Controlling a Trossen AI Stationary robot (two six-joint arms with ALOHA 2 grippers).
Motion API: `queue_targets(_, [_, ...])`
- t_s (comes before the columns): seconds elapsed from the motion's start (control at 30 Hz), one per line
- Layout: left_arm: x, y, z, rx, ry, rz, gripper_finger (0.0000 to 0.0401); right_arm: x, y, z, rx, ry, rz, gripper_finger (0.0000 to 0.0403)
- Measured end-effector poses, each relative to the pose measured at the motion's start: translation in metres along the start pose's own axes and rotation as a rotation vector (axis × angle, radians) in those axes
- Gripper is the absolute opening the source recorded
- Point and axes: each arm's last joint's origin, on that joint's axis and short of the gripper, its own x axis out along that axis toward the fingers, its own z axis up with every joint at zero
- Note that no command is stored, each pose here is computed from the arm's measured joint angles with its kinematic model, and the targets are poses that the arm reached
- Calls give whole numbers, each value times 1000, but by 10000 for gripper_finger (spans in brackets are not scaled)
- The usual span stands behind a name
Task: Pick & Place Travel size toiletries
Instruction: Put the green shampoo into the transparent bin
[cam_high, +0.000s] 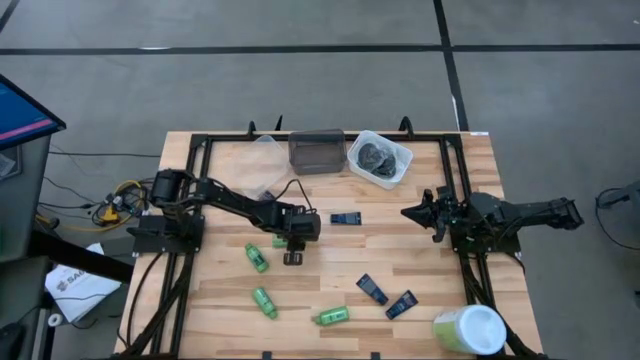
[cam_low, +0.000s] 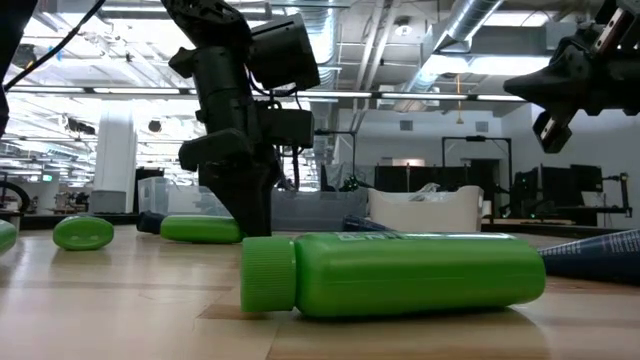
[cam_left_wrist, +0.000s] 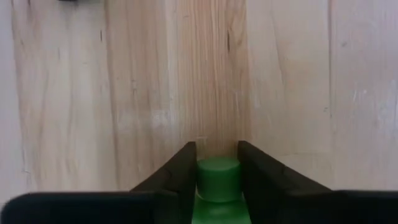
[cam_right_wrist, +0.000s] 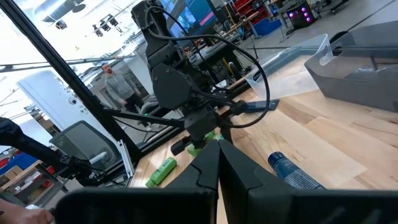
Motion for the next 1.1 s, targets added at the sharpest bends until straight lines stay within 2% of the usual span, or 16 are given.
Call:
queue_targets(0.17, [0,0,0,-6,0,1,85,0,0,0,0,0,0,0])
queue_targets(0.33, [-5,1,0,-64,-7,8,85,0,0,0,0,0,0,0])
queue_targets(0.43, [-20,2,5,-111,-68,7,85,0,0,0,0,0,0,0])
queue_targets(0.53, [-48,9,10,-177,-164,34,85,0,0,0,0,0,0,0])
queue_targets(0.63, [-87,22,13,-240,-303,119,85,0,0,0,0,0,0,0])
queue_targets(0.73, [-131,40,11,-316,-464,270,85,0,0,0,0,0,0,0])
queue_targets(0.9, [-191,74,-13,-453,-771,493,85,0,0,0,0,0,0,0])
queue_targets(1.0, [-209,89,-37,-509,-938,591,85,0,0,0,0,1,0,0])
queue_targets(1.1, [-211,98,-63,-547,-1072,666,85,0,0,0,0,0,0,0])
